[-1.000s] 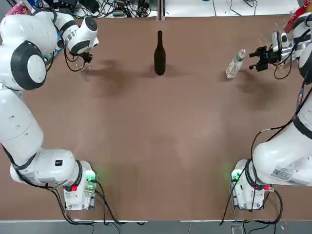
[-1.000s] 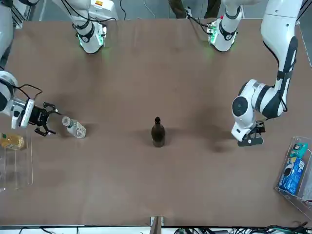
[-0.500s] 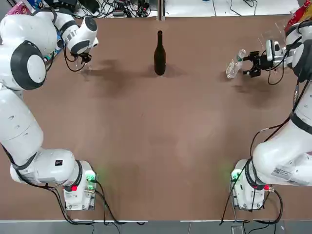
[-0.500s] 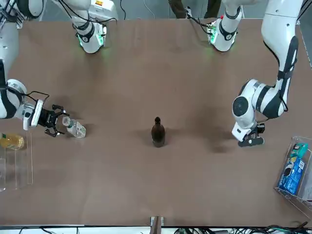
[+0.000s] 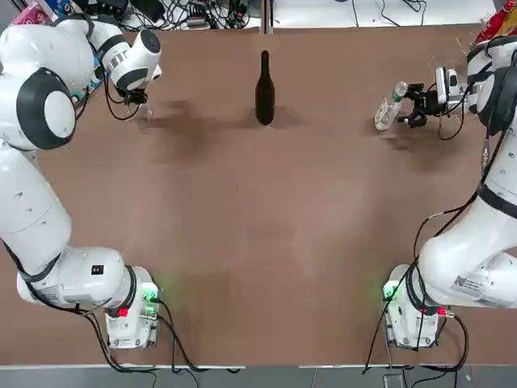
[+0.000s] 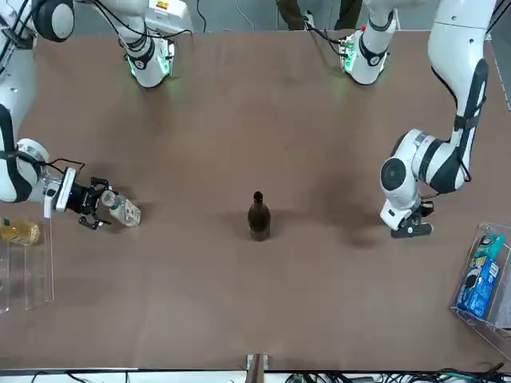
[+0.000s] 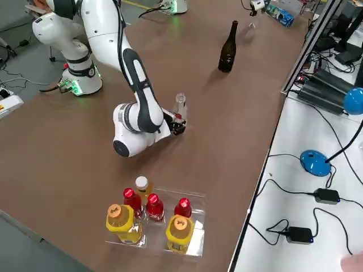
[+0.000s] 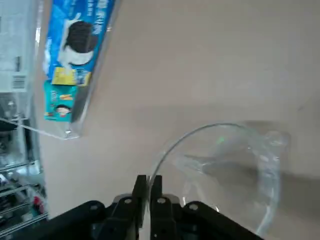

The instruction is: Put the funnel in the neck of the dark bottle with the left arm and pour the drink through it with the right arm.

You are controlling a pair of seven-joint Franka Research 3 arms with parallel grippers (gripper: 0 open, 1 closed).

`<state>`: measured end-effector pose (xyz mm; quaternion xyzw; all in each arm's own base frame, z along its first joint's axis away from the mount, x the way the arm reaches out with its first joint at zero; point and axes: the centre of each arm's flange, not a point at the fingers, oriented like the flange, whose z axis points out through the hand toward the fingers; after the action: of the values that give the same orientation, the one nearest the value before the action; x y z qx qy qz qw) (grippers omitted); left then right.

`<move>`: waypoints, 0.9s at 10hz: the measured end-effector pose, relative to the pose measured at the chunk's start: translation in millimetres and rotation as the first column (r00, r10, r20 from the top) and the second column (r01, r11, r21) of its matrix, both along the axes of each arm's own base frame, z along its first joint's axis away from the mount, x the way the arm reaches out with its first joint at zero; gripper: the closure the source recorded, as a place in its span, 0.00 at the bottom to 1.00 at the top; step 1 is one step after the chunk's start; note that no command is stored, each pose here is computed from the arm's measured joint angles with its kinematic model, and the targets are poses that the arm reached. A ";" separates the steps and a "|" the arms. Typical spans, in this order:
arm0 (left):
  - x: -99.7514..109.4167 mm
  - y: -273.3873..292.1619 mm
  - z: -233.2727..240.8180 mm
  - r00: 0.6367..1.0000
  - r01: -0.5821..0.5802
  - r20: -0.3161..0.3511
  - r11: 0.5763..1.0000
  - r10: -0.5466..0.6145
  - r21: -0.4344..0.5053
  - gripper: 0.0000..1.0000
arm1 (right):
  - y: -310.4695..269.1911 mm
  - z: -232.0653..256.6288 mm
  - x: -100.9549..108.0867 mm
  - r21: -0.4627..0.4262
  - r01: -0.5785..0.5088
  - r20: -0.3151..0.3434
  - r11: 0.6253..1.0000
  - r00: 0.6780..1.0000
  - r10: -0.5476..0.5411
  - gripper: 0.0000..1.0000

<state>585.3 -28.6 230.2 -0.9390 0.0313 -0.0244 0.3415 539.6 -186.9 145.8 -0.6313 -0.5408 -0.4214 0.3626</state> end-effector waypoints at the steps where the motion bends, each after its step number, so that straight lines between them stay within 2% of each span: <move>1: 1.0 -1.1 5.0 1.000 0.002 0.006 1.000 -0.002 0.001 0.95 | 1.7 -5.2 0.6 0.014 -0.006 0.002 1.000 1.000 0.006 0.00; 4: 10.3 -28.3 41.0 0.998 0.037 0.051 0.998 -0.035 -0.041 0.95 | 6.7 -23.1 -0.8 0.050 -0.026 0.009 0.998 1.000 0.025 0.00; 7: 21.2 -73.6 118.1 0.990 -0.013 0.135 0.971 0.047 -0.240 0.95 | 15.7 -34.0 0.0 0.080 -0.033 0.021 0.996 0.999 0.031 0.00; 9: 26.7 -117.9 174.8 0.978 -0.054 0.162 0.913 0.130 -0.405 0.95 | 24.5 -36.3 3.7 0.091 -0.043 0.029 0.995 0.999 0.040 0.00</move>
<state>612.0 -146.5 404.9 -0.9828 -0.0505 -0.1014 0.1456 543.3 -162.4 109.5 -0.5968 -0.5386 -0.4467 0.3927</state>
